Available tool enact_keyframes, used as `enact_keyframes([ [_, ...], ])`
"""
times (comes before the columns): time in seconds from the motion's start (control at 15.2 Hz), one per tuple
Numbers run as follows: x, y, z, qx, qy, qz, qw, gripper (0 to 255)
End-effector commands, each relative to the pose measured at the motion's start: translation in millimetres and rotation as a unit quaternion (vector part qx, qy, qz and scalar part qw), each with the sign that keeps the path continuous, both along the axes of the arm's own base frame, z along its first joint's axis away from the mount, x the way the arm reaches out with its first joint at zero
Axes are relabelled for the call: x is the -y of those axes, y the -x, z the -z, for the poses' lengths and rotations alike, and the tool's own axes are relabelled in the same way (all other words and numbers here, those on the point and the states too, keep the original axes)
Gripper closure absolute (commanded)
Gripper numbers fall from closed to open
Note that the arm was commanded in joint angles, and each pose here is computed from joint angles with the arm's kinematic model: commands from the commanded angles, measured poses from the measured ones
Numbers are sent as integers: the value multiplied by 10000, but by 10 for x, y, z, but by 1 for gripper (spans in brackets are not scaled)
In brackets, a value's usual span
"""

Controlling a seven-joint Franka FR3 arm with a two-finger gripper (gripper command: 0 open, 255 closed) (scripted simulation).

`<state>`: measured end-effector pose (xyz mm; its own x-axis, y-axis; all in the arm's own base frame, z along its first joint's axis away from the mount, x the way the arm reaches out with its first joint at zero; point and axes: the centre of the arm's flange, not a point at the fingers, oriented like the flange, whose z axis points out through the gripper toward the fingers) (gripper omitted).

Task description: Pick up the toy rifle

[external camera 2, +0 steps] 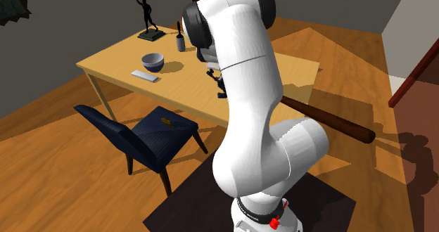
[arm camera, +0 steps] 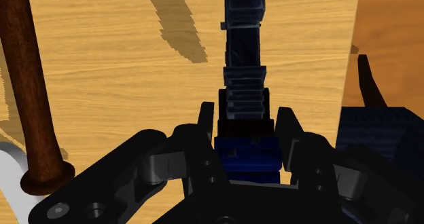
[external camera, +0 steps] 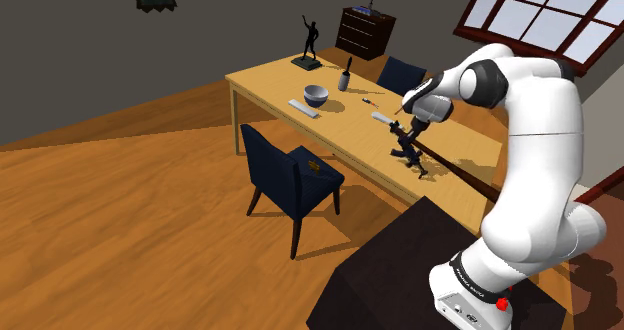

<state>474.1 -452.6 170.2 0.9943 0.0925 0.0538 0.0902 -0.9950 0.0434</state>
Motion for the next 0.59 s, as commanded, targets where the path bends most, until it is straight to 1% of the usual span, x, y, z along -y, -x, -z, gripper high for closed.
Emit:
enact_keyframes([
  [0.0, 5, -1, -116, 1, 1, 0, 10000, 255],
  [0.4, 5, -1, -433, 1, 1, 0, 10000, 255],
  [0.53, 5, -1, -441, 1, 1, 0, 10000, 255],
])
